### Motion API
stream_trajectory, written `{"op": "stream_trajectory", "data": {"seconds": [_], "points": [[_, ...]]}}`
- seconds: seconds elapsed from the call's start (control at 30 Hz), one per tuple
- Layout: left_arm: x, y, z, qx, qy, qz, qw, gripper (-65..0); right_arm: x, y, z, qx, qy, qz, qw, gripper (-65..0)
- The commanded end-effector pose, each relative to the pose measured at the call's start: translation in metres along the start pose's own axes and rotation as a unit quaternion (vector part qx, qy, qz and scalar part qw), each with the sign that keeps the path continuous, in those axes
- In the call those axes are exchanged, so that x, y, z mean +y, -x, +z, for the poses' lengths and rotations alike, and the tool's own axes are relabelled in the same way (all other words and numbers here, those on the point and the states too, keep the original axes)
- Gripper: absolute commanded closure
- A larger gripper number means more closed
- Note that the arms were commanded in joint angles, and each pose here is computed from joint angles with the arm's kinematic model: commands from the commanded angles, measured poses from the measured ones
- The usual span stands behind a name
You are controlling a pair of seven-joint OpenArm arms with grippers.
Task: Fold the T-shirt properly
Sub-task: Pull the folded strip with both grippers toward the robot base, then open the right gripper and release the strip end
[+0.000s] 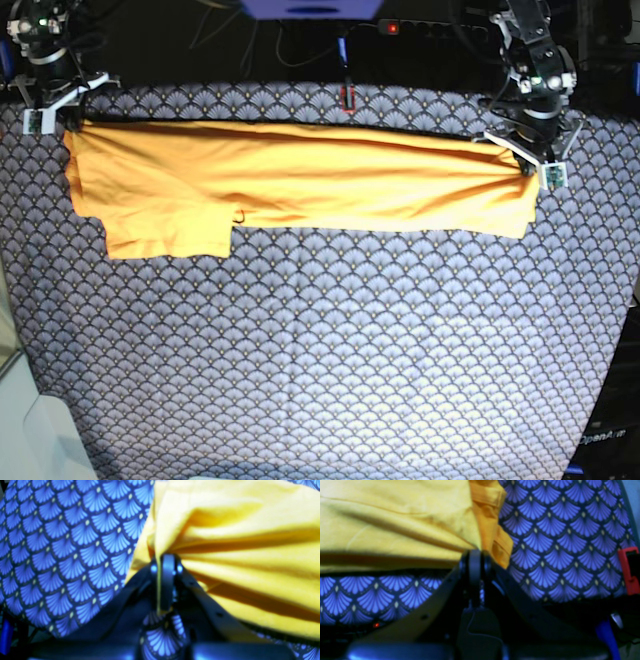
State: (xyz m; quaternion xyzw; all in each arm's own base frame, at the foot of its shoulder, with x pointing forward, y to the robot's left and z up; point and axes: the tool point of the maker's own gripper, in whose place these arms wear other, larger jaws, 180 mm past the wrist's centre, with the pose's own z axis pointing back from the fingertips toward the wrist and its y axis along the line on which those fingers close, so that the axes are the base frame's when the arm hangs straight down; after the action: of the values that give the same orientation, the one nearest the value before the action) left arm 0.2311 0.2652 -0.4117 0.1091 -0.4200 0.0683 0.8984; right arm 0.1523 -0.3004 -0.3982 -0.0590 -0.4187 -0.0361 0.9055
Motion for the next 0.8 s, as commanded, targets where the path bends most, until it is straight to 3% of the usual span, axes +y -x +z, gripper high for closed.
{"op": "stream_trajectory", "data": {"seconds": [0.0,0.77], "points": [[0.011,-0.012,0.002,-0.021,-0.012,-0.010,1.000,0.0,-0.009,0.000,0.005,-0.004,0.009,0.001,1.0000,0.0],[0.010,-0.002,0.006,-0.009,-0.011,-0.009,1.000,0.0,-0.010,0.010,0.003,0.012,0.007,-0.001,0.9999,0.0]]}}
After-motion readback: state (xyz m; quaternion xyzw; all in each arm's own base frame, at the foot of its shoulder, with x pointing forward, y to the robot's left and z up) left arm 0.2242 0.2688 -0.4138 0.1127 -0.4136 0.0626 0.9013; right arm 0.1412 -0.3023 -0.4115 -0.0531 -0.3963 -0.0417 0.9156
